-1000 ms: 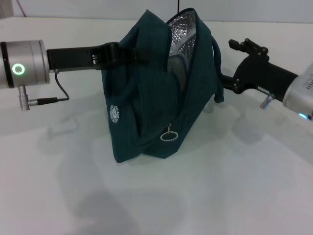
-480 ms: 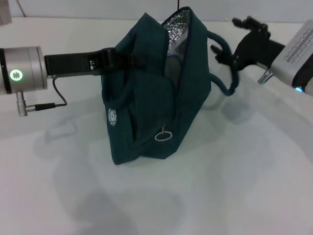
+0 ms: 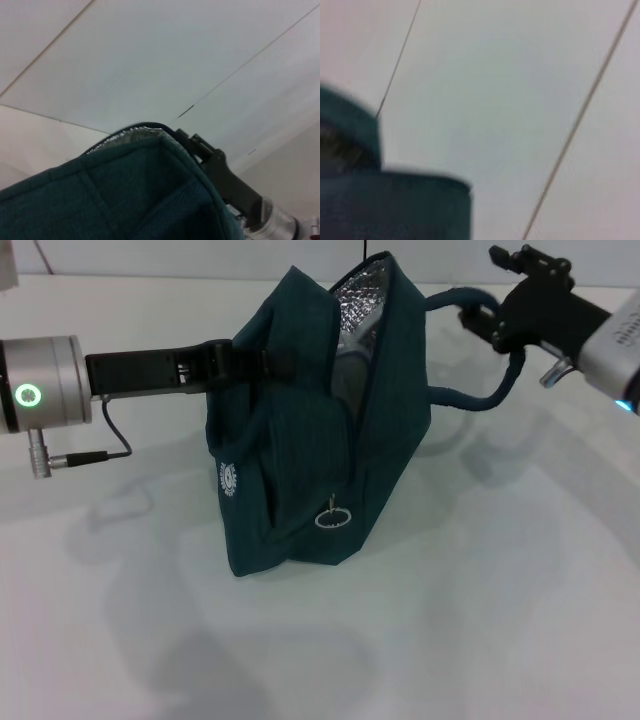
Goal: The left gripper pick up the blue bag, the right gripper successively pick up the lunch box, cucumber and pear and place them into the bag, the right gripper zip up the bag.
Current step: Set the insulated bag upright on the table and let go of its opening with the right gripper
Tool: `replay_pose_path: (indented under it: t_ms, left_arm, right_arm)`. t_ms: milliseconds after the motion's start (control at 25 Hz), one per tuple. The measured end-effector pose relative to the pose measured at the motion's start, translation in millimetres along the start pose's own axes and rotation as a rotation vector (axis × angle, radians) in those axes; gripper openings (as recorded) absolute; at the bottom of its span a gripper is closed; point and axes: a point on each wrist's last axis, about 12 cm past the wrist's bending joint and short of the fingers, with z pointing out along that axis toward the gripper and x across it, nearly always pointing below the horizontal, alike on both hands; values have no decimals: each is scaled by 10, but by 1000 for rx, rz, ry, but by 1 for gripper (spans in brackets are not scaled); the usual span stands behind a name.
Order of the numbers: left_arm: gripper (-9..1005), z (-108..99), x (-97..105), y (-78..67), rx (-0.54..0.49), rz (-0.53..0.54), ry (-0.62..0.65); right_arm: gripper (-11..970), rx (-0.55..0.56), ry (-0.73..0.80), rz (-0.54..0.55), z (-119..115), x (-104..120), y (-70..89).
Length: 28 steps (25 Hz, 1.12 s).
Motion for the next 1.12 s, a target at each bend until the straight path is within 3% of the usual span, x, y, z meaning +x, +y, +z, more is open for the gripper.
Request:
replay_pose_path:
  t_ms: [240,440,560,760,1120]
  left_arm:
    - [53,-20,18,23,-3,-2,-9]
    - [53,-70,72,90,-10,-27,-14]
    - [53,-113,125,108,5,-43,-23]
    - [53,-101,281,52,87,-53,-21]
    - [53,-77,540,66,193,-86,-33]
  right_arm:
    - [634,137,-216,90,-385,-27,-164]
    - [411,193,-363,98,-644,-76,-198]
    - [176,155,-382,134,-651,-96,-158]
    - [65,79,-421,200,-682,-123,-28]
    - [53,-60,-334,413,-819,82,280]
